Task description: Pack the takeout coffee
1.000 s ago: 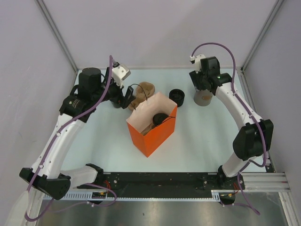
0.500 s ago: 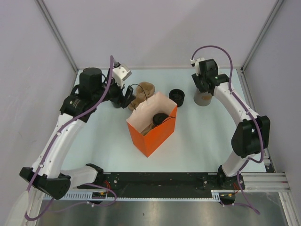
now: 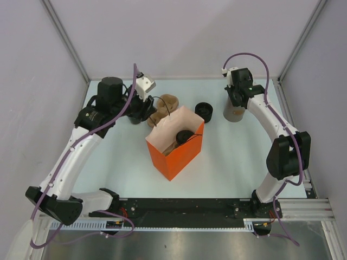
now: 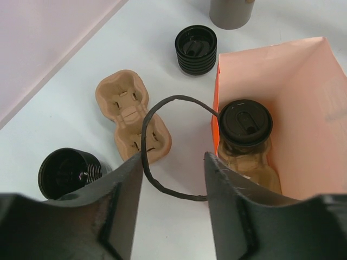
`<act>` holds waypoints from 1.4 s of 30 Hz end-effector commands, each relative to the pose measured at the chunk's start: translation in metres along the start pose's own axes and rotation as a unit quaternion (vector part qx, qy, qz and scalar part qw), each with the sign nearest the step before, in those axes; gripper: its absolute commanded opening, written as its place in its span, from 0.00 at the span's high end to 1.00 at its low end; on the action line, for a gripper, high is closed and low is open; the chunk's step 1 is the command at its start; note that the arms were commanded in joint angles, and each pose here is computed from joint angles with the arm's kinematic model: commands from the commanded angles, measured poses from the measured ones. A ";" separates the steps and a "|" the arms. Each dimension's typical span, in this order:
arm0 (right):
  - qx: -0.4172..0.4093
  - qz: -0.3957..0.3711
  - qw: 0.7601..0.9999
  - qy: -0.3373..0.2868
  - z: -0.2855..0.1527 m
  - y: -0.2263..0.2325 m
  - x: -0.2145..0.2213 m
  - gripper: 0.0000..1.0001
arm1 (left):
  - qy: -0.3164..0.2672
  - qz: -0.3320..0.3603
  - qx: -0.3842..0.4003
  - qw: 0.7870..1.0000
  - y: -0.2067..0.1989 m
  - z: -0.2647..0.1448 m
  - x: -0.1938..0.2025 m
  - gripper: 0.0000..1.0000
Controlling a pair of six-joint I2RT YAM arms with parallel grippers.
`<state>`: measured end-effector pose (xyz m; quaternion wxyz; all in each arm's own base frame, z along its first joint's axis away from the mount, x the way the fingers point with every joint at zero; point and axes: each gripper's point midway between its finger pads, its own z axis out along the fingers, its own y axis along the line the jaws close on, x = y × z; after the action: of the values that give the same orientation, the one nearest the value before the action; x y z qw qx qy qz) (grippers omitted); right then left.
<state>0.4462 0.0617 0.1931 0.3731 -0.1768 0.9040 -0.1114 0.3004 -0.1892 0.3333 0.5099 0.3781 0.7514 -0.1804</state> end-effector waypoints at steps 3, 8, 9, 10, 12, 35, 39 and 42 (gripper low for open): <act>0.011 0.008 1.000 -0.006 -0.002 -0.005 -0.004 0.97 | -0.021 0.020 0.002 1.000 0.001 0.006 -0.022 0.57; 0.012 0.013 0.999 -0.029 -0.022 -0.012 -0.019 1.00 | -0.024 0.029 0.012 0.999 -0.002 0.016 -0.032 0.63; 0.008 0.015 0.999 -0.037 -0.027 -0.012 -0.023 1.00 | -0.026 0.031 0.012 0.999 -0.002 0.017 -0.034 0.64; 0.007 0.017 0.999 -0.049 -0.037 -0.015 -0.028 1.00 | -0.024 0.031 0.014 0.999 -0.001 0.020 -0.035 0.64; 0.001 0.017 0.997 -0.071 -0.052 -0.015 -0.041 1.00 | -0.029 0.035 0.015 0.999 -0.002 0.021 -0.042 0.65; -0.112 -0.093 0.907 -0.396 -0.323 0.036 -0.125 1.00 | -0.027 0.048 0.025 0.998 -0.012 0.040 -0.057 0.85; -0.166 -0.109 0.889 -0.413 -0.350 0.047 -0.118 1.00 | -0.027 0.054 0.015 0.998 -0.006 0.045 -0.063 0.91; -0.233 -0.138 0.867 -0.419 -0.367 0.069 -0.108 1.00 | -0.022 0.055 0.011 0.998 -0.002 0.050 -0.067 0.93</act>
<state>0.2725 0.1743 0.4930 0.6660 -0.3474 0.6563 0.0709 0.3344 -0.2465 0.3480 0.5037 0.4202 0.7327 -0.1812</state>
